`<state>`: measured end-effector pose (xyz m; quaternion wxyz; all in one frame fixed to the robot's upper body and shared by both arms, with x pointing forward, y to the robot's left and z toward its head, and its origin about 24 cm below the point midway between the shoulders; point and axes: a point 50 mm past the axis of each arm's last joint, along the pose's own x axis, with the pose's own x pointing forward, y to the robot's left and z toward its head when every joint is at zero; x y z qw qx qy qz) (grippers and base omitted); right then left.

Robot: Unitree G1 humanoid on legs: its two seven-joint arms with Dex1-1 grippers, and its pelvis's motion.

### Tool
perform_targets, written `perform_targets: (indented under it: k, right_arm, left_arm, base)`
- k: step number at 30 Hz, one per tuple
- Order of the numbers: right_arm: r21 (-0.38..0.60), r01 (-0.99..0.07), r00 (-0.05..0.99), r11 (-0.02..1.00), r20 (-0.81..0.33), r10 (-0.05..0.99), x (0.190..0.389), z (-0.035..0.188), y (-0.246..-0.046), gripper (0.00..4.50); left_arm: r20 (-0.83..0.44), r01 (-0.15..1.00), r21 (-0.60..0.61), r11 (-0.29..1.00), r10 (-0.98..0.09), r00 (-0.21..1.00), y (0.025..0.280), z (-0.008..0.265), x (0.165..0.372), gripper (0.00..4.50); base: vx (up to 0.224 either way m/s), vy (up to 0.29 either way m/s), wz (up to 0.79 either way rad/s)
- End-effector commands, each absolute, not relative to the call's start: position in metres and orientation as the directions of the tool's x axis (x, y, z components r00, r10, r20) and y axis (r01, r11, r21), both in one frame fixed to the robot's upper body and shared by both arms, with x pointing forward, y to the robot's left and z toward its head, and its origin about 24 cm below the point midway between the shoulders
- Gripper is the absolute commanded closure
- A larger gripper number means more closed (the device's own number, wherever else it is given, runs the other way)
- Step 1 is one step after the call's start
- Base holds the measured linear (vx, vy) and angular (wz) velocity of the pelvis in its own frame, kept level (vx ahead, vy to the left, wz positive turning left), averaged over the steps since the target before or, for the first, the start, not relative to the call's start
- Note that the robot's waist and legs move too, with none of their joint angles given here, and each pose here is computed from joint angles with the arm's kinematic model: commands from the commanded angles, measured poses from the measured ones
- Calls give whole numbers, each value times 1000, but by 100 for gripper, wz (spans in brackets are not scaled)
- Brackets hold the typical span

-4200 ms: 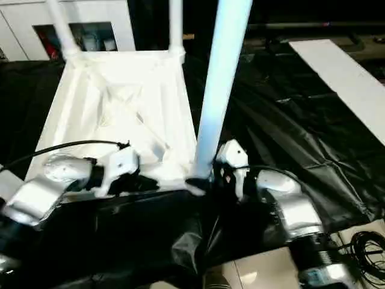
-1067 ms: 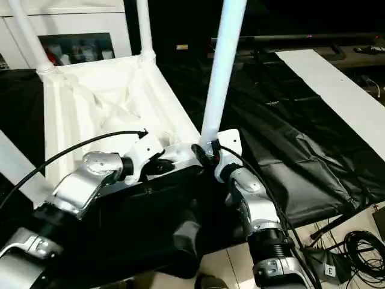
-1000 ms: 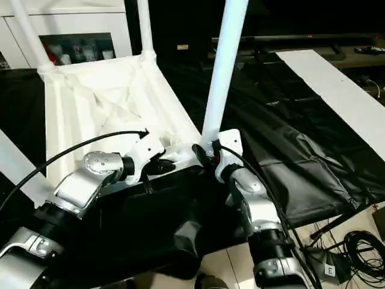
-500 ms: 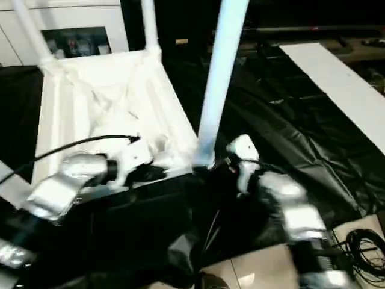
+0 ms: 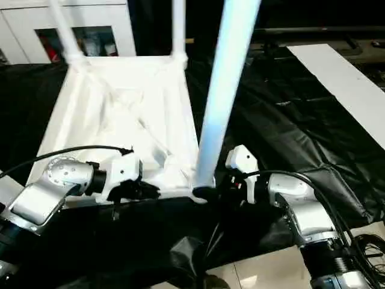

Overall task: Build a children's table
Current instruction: Rotate leg to tighten

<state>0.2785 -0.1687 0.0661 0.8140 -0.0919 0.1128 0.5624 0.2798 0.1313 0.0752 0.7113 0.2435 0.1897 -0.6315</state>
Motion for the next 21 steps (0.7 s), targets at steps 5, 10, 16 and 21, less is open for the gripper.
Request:
perform_targets:
  k: [5, 10, 16, 21]
  right_arm:
    - [13, -959, 268, 284, -289, 919, 274, 66, -167, 92]
    - [16, -963, 251, 269, -308, 918, 275, 63, -166, 127]
    - [14, -965, 244, 262, -325, 914, 274, 60, -165, 175]
    - [19, -967, 234, 255, -335, 913, 273, 57, -165, 196]
  left_arm:
    - [-609, 998, 50, 44, -791, 66, 130, 64, 270, 450]
    - [-614, 998, 48, 47, -786, 67, 132, 64, 269, 450]
    - [-626, 997, 48, 53, -777, 71, 133, 63, 269, 450]
    - [-633, 998, 37, 53, -772, 65, 135, 61, 267, 450]
  base:
    - [0, 0, 0]
    - [0, 0, 0]
    - [0, 0, 0]
    - [0, 0, 0]
